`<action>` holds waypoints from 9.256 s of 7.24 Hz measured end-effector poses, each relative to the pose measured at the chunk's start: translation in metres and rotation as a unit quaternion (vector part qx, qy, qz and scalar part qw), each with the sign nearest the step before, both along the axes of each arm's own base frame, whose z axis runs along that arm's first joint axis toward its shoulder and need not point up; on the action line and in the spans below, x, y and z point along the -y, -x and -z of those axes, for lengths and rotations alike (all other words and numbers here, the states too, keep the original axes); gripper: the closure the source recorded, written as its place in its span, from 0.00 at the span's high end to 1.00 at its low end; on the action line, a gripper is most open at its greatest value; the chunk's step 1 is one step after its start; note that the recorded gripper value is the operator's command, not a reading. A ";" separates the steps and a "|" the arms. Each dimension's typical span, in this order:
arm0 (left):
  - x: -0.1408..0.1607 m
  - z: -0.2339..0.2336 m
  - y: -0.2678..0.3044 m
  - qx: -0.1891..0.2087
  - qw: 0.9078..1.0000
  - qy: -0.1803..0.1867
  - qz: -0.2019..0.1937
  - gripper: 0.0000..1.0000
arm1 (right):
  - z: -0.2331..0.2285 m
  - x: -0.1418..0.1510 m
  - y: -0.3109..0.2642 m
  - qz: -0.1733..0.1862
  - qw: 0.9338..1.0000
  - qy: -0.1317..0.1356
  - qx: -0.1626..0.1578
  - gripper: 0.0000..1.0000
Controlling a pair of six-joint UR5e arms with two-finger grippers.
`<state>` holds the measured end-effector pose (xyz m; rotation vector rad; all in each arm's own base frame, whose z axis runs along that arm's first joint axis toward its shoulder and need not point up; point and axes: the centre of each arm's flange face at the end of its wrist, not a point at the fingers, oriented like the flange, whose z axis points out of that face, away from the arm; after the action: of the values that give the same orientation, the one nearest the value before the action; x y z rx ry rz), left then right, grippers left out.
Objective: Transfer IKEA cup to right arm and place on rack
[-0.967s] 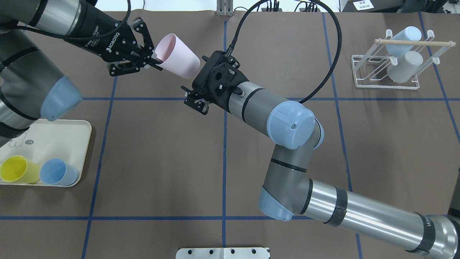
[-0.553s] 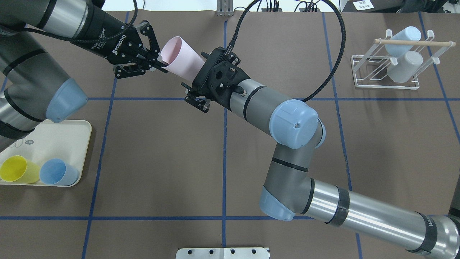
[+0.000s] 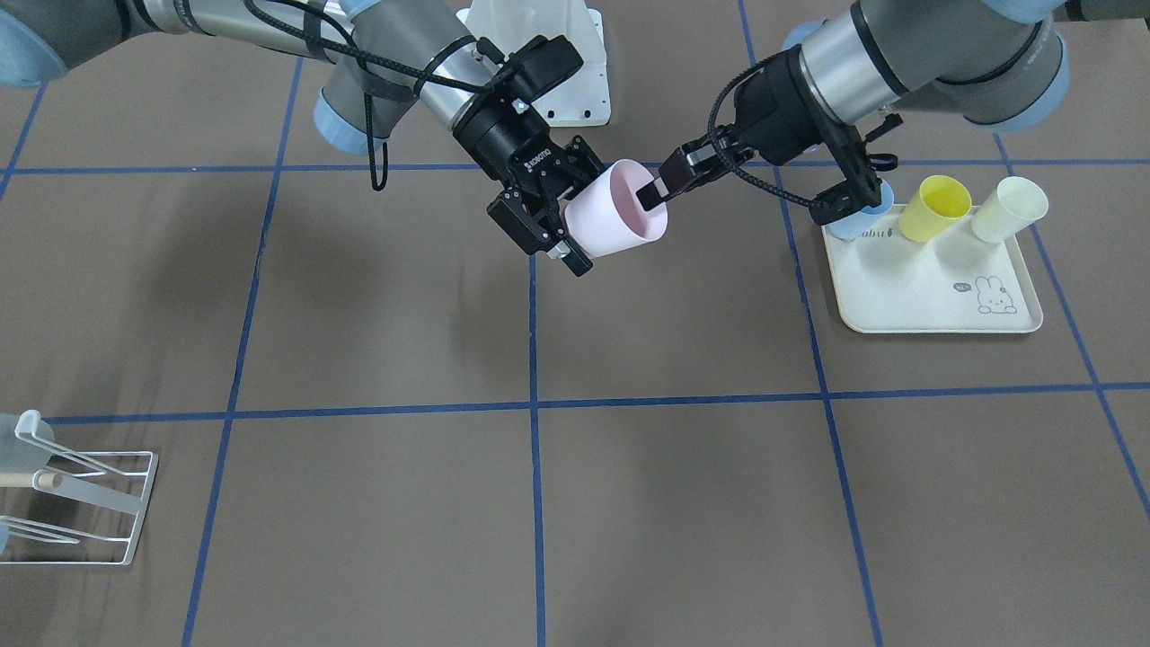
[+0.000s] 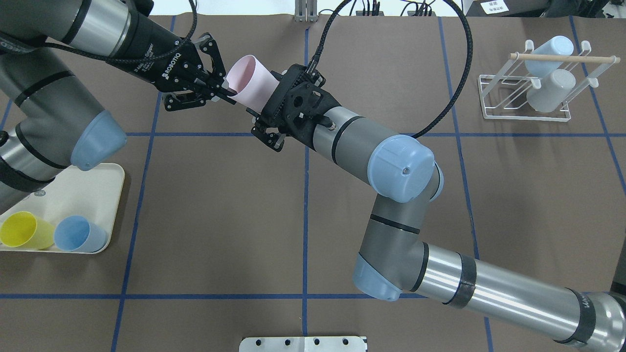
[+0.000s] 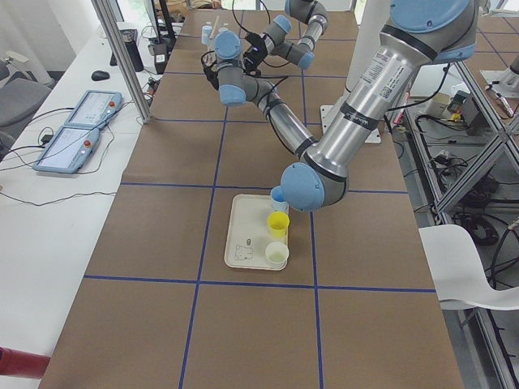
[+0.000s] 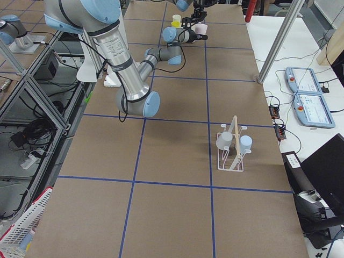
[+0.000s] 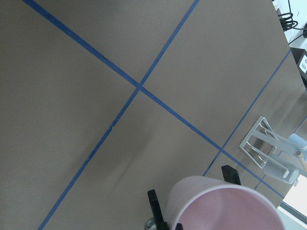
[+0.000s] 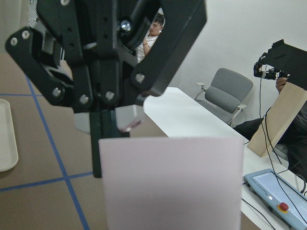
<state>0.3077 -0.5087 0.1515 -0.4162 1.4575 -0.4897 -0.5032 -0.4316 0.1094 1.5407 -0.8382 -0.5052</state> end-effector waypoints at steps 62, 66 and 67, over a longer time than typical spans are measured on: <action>0.019 -0.233 0.123 0.164 0.951 -0.258 0.036 1.00 | -0.207 0.085 -0.191 -0.066 0.790 0.082 -0.604 1.00; -0.053 -0.371 0.206 0.281 0.893 -0.352 -0.004 1.00 | -0.125 0.070 -0.157 -0.046 0.908 0.305 -0.283 1.00; -0.079 -0.408 0.231 0.323 0.872 -0.366 -0.018 1.00 | -0.108 0.064 -0.149 -0.031 0.910 0.345 -0.228 1.00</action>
<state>0.0765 -0.4293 0.5593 0.3162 0.8755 0.0001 -0.3545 -0.4960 0.2176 0.7462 -0.5131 -0.4334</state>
